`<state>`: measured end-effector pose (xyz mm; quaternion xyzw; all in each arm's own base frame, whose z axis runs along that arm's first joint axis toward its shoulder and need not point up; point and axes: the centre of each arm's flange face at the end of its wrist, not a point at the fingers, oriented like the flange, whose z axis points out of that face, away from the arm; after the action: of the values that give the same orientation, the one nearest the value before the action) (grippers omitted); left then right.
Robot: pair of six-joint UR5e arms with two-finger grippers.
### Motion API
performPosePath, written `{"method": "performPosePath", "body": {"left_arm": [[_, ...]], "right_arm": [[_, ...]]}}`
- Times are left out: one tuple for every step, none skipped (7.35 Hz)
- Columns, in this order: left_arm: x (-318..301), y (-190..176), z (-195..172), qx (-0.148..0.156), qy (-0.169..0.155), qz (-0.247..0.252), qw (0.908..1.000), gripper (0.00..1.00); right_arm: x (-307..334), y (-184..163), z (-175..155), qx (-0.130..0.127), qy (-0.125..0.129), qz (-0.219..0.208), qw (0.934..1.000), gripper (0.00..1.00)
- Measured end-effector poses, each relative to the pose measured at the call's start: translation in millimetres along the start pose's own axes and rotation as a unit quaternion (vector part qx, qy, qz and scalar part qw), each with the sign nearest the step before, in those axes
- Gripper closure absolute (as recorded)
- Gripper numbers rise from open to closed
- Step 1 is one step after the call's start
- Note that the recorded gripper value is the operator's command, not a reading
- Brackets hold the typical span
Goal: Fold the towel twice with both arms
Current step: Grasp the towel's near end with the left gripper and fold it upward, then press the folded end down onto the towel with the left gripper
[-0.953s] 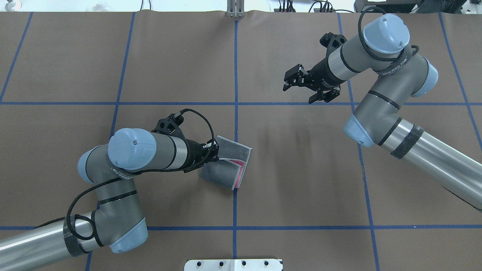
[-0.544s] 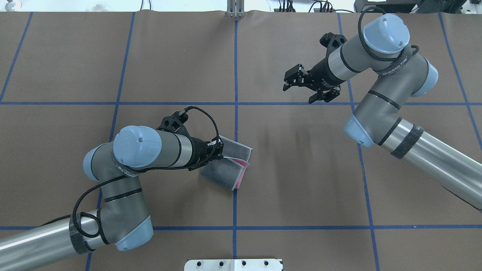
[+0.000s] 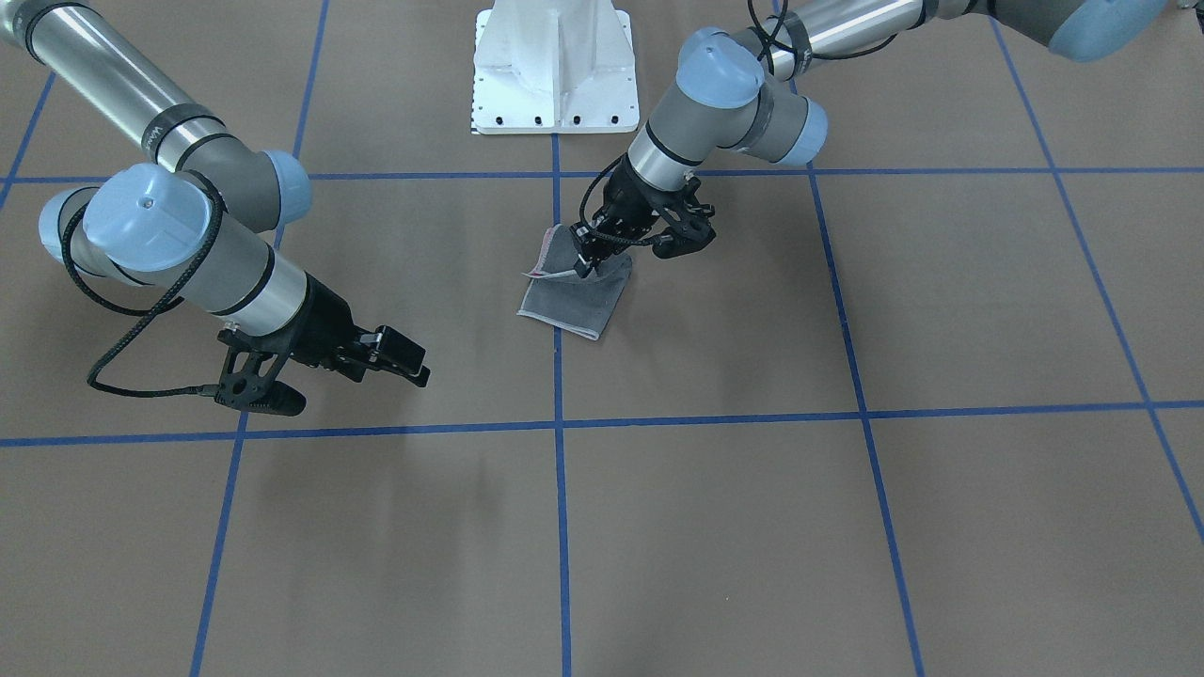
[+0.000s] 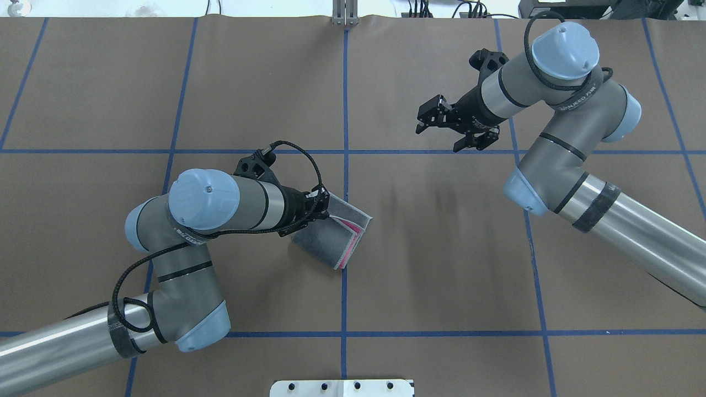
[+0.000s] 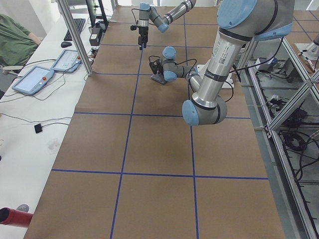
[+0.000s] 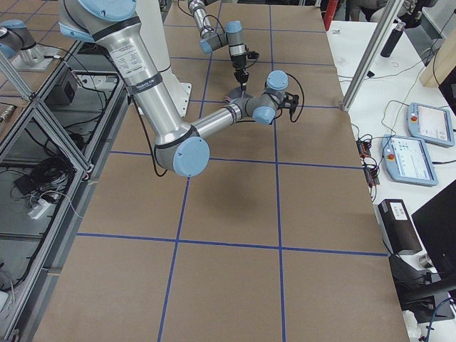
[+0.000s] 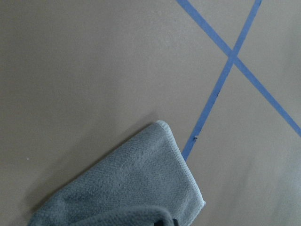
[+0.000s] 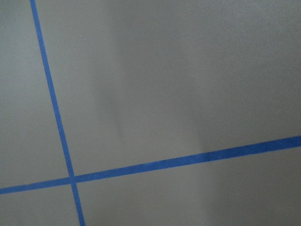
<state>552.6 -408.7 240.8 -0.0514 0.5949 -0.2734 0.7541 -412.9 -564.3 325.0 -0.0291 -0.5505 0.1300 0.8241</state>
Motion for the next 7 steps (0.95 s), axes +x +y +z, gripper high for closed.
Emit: {"method": "performPosePath", "body": {"left_arm": [[5, -5, 2, 0.004, 0.001, -0.003, 1.0, 1.0], [15, -5, 5, 0.005, 0.004, -0.009, 0.9999, 1.0], [24, -3, 9, 0.004, 0.006, -0.016, 0.9998, 1.0], [30, -2, 13, 0.005, 0.007, -0.02, 0.9998, 1.0], [33, -2, 14, 0.005, 0.007, -0.022, 0.9997, 1.0], [36, -1, 14, 0.005, 0.009, -0.022, 0.9997, 1.0], [41, 0, 13, 0.003, 0.012, -0.023, 0.9997, 1.0]], "right_arm": [[0, 0, 0, 0.0, 0.001, 0.0, 1.0, 0.0], [1, -1, 1, 0.001, 0.002, 0.001, 1.0, 0.0], [2, -1, 3, 0.002, 0.003, 0.001, 1.0, 0.0], [3, -1, 4, 0.004, 0.004, 0.001, 1.0, 0.0], [3, -1, 5, 0.004, 0.005, 0.001, 1.0, 0.0], [4, -1, 5, 0.004, 0.005, 0.001, 1.0, 0.0], [3, 0, 6, 0.004, 0.005, 0.001, 1.0, 0.0]]}}
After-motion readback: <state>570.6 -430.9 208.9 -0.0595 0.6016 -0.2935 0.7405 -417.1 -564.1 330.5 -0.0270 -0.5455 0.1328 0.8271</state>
